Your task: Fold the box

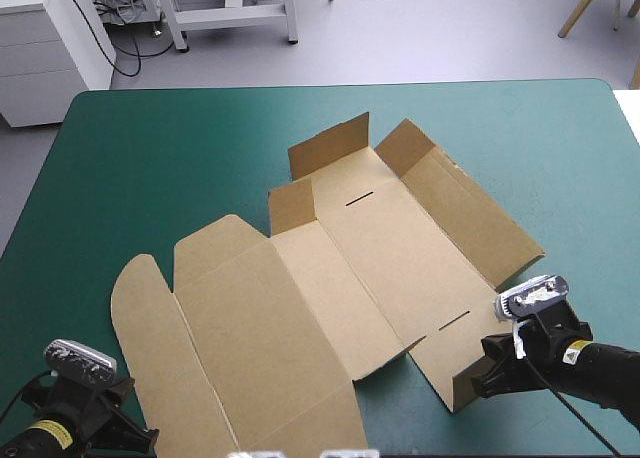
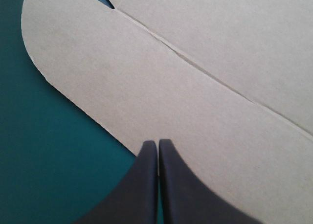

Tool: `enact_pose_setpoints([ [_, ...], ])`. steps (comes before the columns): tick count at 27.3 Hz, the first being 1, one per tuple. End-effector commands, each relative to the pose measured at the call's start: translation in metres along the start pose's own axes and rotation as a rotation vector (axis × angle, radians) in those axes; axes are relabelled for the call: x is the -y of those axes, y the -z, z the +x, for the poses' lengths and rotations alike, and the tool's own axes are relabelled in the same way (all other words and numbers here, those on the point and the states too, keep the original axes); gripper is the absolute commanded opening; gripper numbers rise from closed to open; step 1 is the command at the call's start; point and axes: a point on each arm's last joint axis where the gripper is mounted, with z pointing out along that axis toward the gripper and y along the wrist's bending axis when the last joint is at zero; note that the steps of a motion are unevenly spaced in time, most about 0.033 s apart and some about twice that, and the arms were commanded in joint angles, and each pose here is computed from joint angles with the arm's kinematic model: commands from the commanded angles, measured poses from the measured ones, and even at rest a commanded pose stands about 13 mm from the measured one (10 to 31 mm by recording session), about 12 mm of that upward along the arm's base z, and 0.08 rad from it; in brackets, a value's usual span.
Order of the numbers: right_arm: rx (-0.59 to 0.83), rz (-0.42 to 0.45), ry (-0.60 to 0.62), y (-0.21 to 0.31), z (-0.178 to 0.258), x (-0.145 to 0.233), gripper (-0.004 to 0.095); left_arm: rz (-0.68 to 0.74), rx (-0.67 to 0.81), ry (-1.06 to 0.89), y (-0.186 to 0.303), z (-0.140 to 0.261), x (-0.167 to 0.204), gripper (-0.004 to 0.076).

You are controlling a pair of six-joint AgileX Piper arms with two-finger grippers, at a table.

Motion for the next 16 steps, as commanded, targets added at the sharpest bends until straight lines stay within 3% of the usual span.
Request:
enact_pose_setpoints([
  [1,0.058,-0.005,0.011,0.005,-0.010,-0.001,-0.0019,-0.002,0.069,0.010,0.004,-0.010,-0.001,-0.0010],
  [9,0.019,-0.015,0.046,0.008,-0.009,-0.003,-0.0019,-0.002,0.069,0.010,0.004,-0.010,-0.001,-0.0010],
  [16,0.049,0.018,0.117,0.041,-0.027,-0.008,-0.0020,-0.002,0.069,0.010,0.004,-0.010,-0.001,-0.0010],
])
